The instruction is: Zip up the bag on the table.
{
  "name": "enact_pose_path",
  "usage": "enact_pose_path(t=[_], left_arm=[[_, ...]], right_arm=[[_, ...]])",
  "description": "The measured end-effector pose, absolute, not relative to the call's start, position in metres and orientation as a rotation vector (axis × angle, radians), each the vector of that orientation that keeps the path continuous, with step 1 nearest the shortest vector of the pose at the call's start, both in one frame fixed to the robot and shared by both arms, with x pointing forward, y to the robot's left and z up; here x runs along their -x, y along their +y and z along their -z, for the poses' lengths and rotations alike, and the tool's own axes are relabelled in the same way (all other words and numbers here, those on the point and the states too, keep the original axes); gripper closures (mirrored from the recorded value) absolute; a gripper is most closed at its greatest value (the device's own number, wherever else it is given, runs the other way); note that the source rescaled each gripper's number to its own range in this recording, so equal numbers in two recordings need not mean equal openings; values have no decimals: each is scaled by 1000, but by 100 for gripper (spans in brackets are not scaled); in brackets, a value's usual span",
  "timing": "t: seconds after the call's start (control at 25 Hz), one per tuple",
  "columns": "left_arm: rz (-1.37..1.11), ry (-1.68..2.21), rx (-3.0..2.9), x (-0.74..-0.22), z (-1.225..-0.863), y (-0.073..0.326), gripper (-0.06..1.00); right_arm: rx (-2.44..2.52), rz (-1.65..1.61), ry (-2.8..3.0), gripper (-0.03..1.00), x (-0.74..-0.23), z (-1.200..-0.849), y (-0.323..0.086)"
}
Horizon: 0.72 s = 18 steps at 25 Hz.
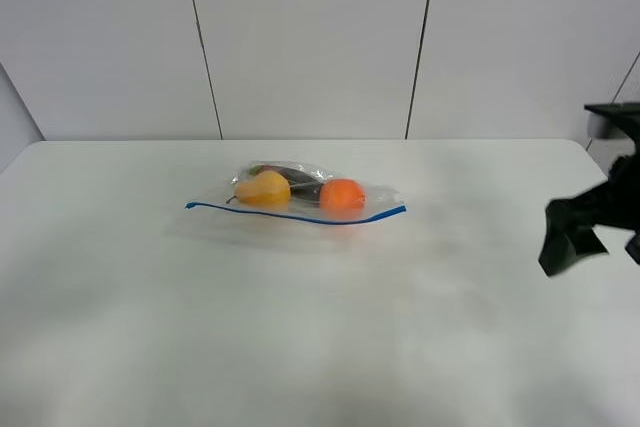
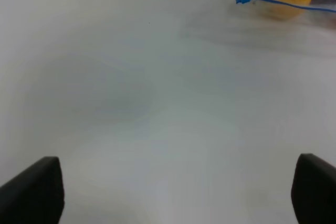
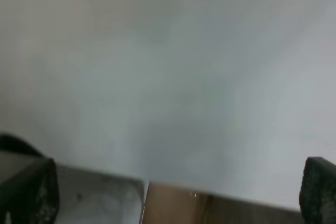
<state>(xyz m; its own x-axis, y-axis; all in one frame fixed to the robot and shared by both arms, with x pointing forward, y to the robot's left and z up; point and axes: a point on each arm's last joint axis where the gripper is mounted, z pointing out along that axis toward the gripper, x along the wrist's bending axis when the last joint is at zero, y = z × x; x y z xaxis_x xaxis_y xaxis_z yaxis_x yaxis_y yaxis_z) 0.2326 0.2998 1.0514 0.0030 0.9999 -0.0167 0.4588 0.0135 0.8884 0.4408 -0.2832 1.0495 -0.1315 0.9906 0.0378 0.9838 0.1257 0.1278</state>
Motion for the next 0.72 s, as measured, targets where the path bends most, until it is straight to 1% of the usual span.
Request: enact_pose_path(t=[0.12, 0.36, 0.56, 0.72], left_arm=[[-928, 1552, -1541, -233, -1051, 300, -6], [-928, 1552, -1541, -233, -1051, 300, -6], [-928, 1552, -1541, -233, -1051, 300, -6], [-928, 1552, -1541, -233, -1051, 300, -6]], right_arm=[[-1993, -267, 2266, -2, -399, -1039, -285], [-1852, -506, 2107, -2, -334, -1030, -289], [-1680, -735, 1922, -2, -295, -1044, -291], [-1574, -855, 1809, -2, -270, -1050, -293]])
